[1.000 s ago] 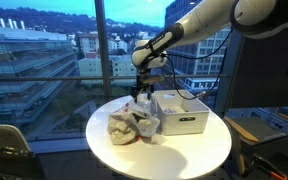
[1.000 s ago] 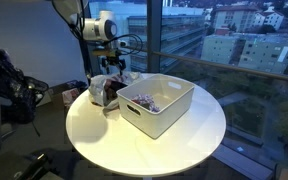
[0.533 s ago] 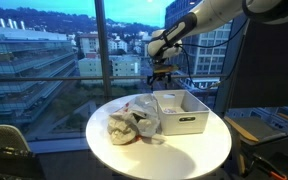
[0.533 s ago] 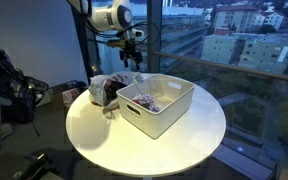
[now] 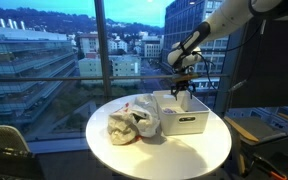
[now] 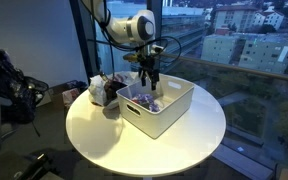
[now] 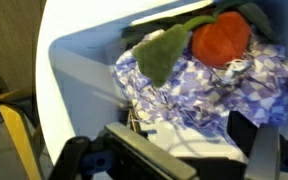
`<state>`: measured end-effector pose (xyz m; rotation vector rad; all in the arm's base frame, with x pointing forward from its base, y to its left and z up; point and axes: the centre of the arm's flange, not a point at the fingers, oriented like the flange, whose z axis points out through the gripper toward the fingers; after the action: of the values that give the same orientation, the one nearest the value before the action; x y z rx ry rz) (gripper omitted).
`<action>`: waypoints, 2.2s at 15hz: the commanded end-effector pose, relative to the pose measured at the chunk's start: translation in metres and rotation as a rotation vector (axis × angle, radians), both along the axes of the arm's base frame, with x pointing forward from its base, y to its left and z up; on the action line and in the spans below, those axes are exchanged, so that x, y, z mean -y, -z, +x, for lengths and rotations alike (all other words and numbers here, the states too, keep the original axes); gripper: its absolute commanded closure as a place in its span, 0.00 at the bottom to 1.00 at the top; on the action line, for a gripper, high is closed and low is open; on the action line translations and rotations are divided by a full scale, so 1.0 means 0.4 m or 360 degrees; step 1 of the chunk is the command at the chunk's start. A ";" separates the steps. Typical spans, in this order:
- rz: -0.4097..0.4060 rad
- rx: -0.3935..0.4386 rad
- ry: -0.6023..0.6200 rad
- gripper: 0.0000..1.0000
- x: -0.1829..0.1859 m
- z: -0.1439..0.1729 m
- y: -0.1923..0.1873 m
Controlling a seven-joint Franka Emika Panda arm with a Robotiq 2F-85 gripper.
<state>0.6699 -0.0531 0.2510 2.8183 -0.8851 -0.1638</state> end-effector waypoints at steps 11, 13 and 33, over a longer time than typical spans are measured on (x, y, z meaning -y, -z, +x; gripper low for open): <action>0.0064 -0.0277 0.0068 0.00 0.016 -0.034 0.330; 0.0060 -0.0332 0.0110 0.00 0.012 -0.047 0.333; -0.0024 -0.0232 0.0306 0.95 -0.037 0.019 0.034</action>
<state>0.6737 -0.0460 0.1928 2.6686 -1.1028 -0.5416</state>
